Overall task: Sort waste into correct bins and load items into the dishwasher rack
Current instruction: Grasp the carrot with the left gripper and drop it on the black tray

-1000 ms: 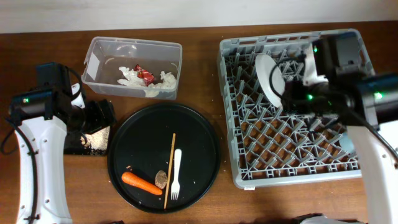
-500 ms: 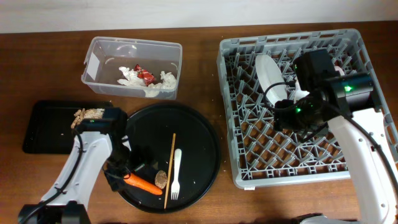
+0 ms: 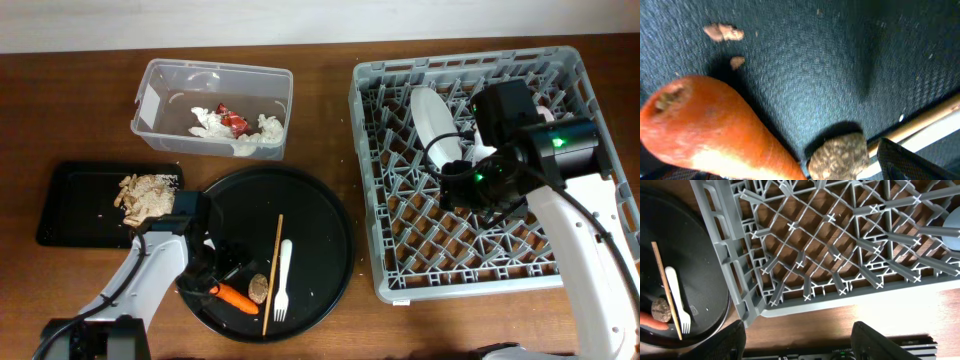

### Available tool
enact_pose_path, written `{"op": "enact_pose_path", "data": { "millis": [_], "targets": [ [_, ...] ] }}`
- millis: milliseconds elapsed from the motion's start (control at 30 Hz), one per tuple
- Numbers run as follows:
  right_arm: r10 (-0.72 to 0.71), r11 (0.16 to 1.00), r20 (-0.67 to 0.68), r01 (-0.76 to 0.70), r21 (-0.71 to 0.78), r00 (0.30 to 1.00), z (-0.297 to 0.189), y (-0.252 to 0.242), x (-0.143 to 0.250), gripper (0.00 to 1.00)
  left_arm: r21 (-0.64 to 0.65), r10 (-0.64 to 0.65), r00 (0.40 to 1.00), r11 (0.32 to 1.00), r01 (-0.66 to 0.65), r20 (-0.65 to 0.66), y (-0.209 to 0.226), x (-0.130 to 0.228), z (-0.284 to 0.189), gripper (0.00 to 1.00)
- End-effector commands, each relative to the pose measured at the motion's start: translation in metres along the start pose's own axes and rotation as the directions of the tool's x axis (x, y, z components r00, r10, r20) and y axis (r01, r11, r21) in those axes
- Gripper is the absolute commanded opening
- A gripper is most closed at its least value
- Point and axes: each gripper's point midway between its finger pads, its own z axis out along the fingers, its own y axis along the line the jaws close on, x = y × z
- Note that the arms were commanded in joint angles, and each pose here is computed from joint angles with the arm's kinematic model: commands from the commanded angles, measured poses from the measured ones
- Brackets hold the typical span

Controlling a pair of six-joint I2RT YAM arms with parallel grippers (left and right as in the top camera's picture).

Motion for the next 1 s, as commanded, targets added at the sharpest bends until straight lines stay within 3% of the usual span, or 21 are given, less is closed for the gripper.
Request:
{"op": "enact_pose_path", "data": {
  "millis": [0, 133, 233, 300, 333, 367, 467, 500, 667, 800, 900, 967],
  "targets": [
    [0.006, 1.000, -0.002, -0.006, 0.019, 1.000, 0.001, -0.004, 0.001, 0.72, -0.038, -0.018, 0.999, 0.999, 0.020, 0.048, 0.007, -0.007, 0.001, 0.99],
    [0.006, 1.000, -0.002, -0.006, 0.019, 1.000, 0.001, -0.004, 0.001, 0.71, -0.021, -0.016, 0.997, 1.000, 0.018, 0.069, 0.006, -0.011, 0.007, 0.99],
    [0.006, 1.000, -0.004, -0.006, 0.019, 1.000, 0.001, -0.004, 0.001, 0.71, -0.013, -0.013, 0.997, 1.000, 0.014, 0.080, 0.006, -0.012, 0.012, 0.92],
    [0.006, 1.000, -0.006, -0.006, 0.021, 1.000, 0.001, -0.004, 0.002, 0.71, -0.010, -0.012, 0.996, 1.000, 0.013, 0.083, 0.006, -0.013, 0.011, 0.75],
    [0.006, 1.000, -0.006, -0.006, 0.021, 1.000, 0.001, -0.004, 0.002, 0.71, -0.010, -0.012, 0.996, 1.000, 0.013, 0.084, 0.006, -0.013, 0.011, 0.58],
    [0.006, 1.000, -0.006, -0.006, 0.021, 1.000, 0.001, -0.004, 0.002, 0.71, -0.006, -0.011, 0.996, 1.000, 0.011, 0.089, 0.005, -0.015, 0.011, 0.51],
    [0.006, 1.000, -0.010, -0.006, 0.022, 1.000, 0.001, -0.004, 0.003, 0.71, 0.010, -0.006, 0.994, 1.000, 0.005, 0.109, 0.001, -0.020, 0.011, 0.37],
    [0.006, 1.000, -0.010, -0.006, 0.022, 1.000, 0.001, -0.004, 0.003, 0.71, 0.015, -0.004, 0.993, 1.000, 0.002, 0.115, 0.000, -0.021, 0.011, 0.27],
    [0.006, 1.000, -0.009, -0.006, 0.022, 1.000, 0.001, -0.004, 0.003, 0.71, 0.023, 0.023, 0.991, 0.999, -0.026, 0.134, -0.005, -0.026, 0.008, 0.09],
    [0.006, 1.000, -0.012, -0.006, 0.023, 1.000, 0.001, -0.005, 0.003, 0.71, -0.009, 0.063, 0.969, 0.998, -0.063, 0.237, -0.015, -0.050, -0.025, 0.06],
    [0.006, 1.000, -0.013, -0.006, 0.023, 1.000, 0.001, -0.005, 0.003, 0.71, -0.073, 0.129, 0.896, 0.991, -0.108, 0.426, -0.027, -0.086, -0.087, 0.01],
    [0.006, 1.000, -0.013, -0.006, 0.023, 1.000, 0.001, -0.005, 0.003, 0.71, -0.053, 0.086, 0.851, 0.996, -0.068, 0.518, -0.030, -0.107, -0.126, 0.01]
  ]
}}
